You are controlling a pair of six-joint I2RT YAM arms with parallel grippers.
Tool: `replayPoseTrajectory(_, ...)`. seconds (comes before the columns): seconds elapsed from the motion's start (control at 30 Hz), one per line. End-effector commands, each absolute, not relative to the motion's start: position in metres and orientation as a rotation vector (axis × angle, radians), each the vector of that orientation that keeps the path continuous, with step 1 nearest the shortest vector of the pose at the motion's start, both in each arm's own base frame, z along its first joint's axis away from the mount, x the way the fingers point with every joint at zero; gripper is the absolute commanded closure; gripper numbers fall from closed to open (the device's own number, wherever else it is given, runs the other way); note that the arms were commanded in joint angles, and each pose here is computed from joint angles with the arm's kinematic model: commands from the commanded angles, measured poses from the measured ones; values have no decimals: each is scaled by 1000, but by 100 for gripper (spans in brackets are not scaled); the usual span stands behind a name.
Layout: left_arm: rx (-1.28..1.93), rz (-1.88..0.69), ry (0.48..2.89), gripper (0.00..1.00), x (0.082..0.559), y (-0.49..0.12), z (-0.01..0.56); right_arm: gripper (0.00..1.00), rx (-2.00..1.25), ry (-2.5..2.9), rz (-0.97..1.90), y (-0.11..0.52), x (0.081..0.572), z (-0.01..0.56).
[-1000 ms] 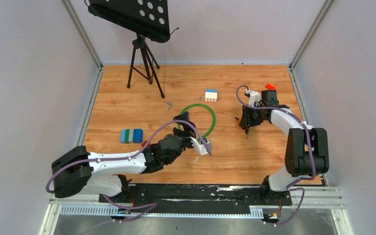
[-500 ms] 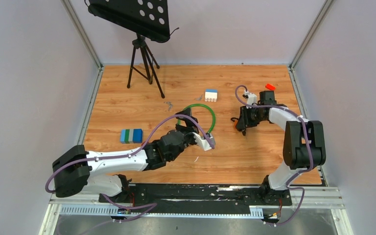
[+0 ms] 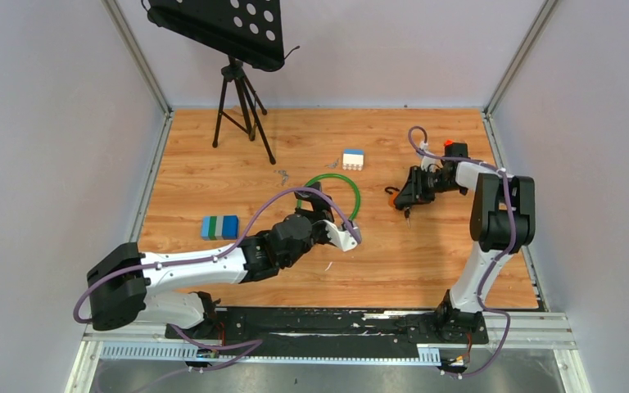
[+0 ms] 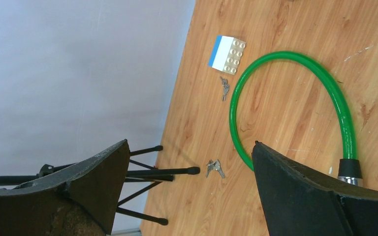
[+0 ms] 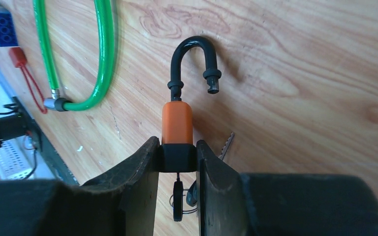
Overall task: Unlock with the key
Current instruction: Place the lock at the center of the board.
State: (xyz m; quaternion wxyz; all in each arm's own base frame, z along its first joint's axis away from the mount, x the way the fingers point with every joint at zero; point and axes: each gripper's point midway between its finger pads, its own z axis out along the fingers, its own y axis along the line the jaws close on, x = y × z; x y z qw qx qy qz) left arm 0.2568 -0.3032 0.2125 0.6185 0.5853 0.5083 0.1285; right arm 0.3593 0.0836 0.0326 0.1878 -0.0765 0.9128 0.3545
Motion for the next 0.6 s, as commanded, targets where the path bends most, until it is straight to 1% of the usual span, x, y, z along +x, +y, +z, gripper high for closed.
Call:
replayPoseTrajectory(0.0, 1275, 237, 1174, 0, 255, -303, 239, 93, -150, 2676, 970, 70, 360, 2)
replayPoseTrajectory(0.23, 1276, 246, 1175, 0, 253, -296, 240, 81, -77, 2679, 976, 57, 378, -2)
replayPoseTrajectory(0.57, 1268, 259, 1176, 0, 252, -289, 240, 62, -78, 2698, 848, 29, 408, -8)
